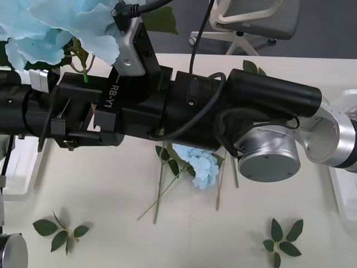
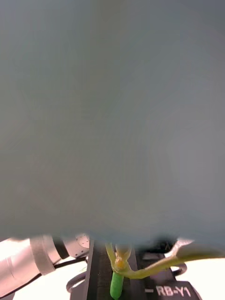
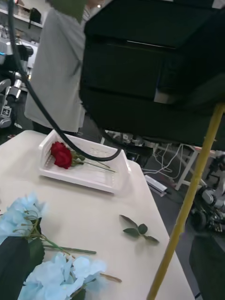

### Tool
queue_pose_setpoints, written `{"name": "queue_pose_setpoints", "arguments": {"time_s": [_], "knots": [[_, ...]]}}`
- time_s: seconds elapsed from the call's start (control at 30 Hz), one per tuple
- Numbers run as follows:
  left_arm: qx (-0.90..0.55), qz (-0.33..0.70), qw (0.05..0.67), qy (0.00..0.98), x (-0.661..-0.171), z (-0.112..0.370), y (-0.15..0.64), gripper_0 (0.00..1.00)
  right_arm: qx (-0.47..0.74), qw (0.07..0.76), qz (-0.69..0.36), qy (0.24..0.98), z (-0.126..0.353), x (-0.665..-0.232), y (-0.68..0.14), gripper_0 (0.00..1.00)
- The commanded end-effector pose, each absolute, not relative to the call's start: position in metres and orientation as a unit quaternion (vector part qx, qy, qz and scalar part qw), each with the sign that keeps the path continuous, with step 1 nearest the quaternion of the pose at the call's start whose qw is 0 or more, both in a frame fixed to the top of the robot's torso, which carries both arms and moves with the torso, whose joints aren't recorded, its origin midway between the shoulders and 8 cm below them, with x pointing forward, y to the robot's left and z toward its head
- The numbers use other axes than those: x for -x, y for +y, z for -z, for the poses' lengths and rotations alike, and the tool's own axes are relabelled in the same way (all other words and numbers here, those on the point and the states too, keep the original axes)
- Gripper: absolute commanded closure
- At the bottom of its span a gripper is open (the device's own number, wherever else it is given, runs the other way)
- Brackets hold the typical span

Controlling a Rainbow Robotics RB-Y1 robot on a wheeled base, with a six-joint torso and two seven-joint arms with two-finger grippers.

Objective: Put the red flowers into the right box and the blue flowers into the left box

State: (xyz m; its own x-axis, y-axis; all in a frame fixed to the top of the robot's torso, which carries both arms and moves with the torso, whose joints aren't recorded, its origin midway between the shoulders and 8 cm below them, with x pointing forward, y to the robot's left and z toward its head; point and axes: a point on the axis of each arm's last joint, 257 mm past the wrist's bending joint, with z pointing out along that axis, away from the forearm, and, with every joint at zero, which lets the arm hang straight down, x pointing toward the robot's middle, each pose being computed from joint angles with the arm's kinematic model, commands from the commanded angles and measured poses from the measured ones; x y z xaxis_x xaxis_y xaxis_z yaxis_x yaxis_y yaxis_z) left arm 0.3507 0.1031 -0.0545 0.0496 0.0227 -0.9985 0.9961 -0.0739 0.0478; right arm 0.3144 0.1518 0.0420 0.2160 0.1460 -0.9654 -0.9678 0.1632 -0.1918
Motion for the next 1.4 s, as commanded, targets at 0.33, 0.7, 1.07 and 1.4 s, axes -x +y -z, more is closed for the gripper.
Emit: {"name": "queue_pose_setpoints", "arguments": {"time_s": [0.33,0.7,1.07,1.4], "knots": [[-0.569,0.484,0.496,0.442,-0.3404,0.0431,0.0903,0.52,0.469,0.624,-0.45,0.434,-0.0583,-0.3114,0.1442,1.0],[-0.567,0.486,0.493,0.447,-0.3397,0.0482,0.09,1.0,0.469,0.623,-0.45,0.434,-0.0583,-0.3114,0.1442,1.0],[-0.566,0.488,0.491,0.447,-0.3387,0.049,0.0892,1.0,0.469,0.625,-0.446,0.437,-0.0568,-0.3155,0.1433,0.22],[-0.562,0.485,0.498,0.449,-0.3414,0.0467,0.0926,1.0,0.463,0.621,-0.452,0.443,-0.057,-0.3168,0.1421,0.0]]}}
